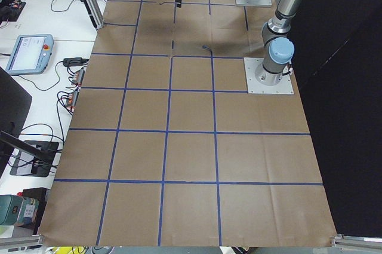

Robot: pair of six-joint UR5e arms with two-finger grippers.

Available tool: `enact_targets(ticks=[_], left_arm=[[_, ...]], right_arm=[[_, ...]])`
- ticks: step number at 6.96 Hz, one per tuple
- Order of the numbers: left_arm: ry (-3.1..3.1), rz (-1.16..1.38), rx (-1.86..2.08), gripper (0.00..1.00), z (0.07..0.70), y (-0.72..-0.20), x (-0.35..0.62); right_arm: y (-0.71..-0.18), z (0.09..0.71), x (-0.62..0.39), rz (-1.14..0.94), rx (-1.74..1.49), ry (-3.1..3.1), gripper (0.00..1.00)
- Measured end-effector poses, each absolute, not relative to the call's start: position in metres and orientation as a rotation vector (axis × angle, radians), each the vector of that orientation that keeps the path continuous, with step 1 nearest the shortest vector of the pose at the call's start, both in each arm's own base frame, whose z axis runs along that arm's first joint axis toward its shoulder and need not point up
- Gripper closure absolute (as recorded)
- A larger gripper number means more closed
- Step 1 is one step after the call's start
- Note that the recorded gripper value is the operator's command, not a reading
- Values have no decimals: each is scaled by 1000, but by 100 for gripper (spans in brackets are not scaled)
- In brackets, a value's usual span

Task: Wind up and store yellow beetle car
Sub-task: 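Lift the car with the right gripper and carry it to the blue bin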

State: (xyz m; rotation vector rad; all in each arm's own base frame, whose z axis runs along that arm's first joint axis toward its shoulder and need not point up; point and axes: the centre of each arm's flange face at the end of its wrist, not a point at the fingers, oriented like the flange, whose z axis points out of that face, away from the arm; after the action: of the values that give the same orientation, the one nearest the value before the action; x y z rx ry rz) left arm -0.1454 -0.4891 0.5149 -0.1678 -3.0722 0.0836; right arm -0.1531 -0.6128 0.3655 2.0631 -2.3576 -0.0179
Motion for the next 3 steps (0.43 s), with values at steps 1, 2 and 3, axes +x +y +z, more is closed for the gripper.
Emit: enact_targets(ticks=[1,2,3], left_arm=[[-3074,88,-169,1,516,-488,-145],[-3074,91,-168,1,517,-487,-145],[-3073,86,-167,1,516,-489,-145]], right_arm=[[-600,349,-193,-23,2095,-2357,75],[-595,326,-222,-16,2130,-2325,74],[-599,298,-239,-7,2169,-2266,74]])
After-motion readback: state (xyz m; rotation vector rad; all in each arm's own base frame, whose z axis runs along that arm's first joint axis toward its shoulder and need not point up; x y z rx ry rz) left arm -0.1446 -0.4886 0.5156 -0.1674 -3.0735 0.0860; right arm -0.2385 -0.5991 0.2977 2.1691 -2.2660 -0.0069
